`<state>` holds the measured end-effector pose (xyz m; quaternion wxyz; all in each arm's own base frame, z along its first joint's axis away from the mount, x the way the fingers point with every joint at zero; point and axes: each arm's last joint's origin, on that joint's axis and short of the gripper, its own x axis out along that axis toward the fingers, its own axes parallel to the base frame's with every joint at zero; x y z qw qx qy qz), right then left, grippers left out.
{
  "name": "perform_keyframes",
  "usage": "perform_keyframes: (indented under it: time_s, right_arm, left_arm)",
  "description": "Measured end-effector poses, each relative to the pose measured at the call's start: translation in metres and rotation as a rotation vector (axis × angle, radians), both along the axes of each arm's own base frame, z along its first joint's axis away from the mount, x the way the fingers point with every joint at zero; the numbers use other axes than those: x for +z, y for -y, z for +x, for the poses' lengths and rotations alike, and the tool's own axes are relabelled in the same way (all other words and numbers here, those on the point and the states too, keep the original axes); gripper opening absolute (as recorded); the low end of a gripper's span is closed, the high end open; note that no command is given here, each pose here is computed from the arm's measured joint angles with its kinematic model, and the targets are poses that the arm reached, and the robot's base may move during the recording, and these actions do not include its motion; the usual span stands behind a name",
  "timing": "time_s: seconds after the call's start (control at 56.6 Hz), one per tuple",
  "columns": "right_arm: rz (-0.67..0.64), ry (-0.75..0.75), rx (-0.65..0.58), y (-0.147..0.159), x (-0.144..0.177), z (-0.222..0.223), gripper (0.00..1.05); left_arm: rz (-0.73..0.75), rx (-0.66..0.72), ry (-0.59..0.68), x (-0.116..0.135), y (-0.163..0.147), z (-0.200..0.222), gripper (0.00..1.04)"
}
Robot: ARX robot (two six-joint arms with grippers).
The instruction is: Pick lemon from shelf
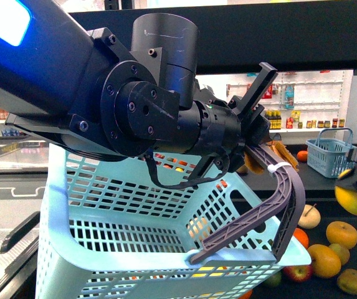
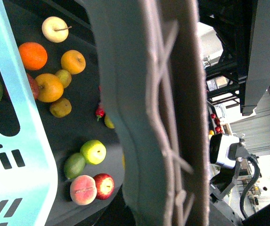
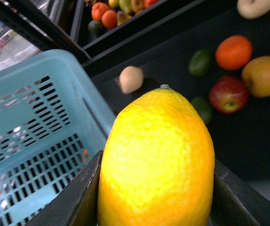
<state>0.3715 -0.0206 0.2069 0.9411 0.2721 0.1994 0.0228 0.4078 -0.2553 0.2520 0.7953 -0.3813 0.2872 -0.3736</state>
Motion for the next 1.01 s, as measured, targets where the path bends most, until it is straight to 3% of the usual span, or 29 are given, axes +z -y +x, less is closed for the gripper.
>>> perform_keyframes:
  time_s: [0.406,0.724,1.007]
  right_arm:
    - [0.132,-0.056,0.105,-0.077,-0.008,0.016,0.53]
    - [0.193,-0.087,0.083,-0.095,-0.030,0.026,0.53]
    - [0.262,-0.093,0.073,-0.085,-0.038,0.026,0.53]
  left_arm:
    - [0.006,0.011,0.002,-0.002,-0.001,0.002,0.07]
    - [0.035,0.047,0.001,-0.012,-0.007,0.008,0.07]
    - [0.040,0.043,0.003,-0.013,-0.006,0.008,0.07]
